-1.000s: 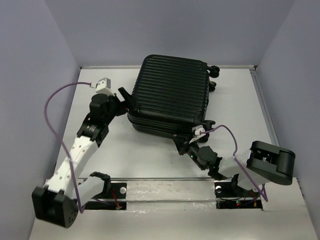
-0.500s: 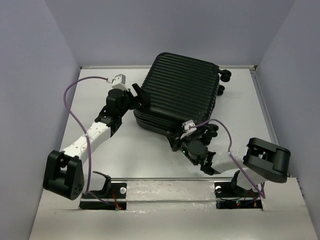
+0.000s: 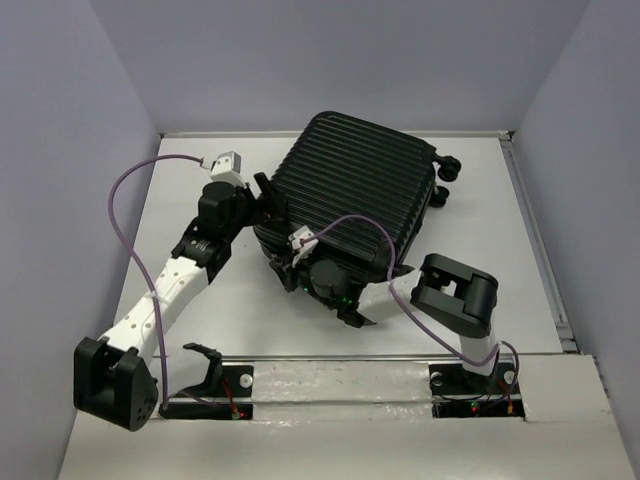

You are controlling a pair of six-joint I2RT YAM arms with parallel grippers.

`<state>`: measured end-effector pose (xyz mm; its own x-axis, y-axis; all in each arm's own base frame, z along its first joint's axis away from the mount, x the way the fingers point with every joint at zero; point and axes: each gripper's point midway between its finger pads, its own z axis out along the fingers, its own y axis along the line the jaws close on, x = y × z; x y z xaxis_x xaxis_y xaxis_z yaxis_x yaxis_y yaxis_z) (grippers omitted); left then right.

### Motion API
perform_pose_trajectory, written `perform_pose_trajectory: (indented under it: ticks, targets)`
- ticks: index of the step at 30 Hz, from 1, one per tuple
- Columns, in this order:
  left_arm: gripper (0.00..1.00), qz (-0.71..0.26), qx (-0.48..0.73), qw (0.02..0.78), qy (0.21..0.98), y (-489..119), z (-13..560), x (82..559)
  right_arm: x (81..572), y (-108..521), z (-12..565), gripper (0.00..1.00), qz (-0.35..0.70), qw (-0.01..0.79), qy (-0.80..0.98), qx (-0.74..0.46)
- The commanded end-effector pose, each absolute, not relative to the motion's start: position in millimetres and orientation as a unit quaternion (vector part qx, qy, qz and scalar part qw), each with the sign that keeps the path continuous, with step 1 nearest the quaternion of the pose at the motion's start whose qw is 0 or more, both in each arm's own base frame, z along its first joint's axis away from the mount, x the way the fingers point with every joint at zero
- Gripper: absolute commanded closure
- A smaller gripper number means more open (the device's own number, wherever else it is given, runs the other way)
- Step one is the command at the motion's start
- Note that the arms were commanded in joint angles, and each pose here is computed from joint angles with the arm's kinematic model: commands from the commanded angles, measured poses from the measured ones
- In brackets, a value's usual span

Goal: Pack the luggage

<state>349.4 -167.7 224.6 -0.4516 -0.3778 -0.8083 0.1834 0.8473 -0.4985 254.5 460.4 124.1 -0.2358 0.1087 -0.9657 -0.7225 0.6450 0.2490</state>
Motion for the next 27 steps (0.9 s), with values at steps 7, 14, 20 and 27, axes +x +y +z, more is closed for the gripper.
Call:
perform_pose_trajectory:
  ticks: [7,14,20,27]
  targets:
    - [0.01,-0.347,-0.009,0.497,0.795,-179.5,274.2,287.9,179.9,464.2,191.7,0.22,0.514,0.458,0.679,-0.254]
    - [0.01,-0.272,-0.052,0.546,0.791,-140.3,285.6,309.2,158.1,393.6,217.3,0.08,0.428,0.408,0.761,-0.269]
    - [0.01,-0.288,-0.044,0.526,0.799,-151.8,271.0,318.1,258.8,260.7,289.6,0.93,0.301,0.543,0.777,-0.109]
    - [0.01,-0.316,-0.027,0.501,0.805,-168.9,258.0,329.5,372.6,145.6,285.2,0.05,0.254,0.526,0.812,0.004]
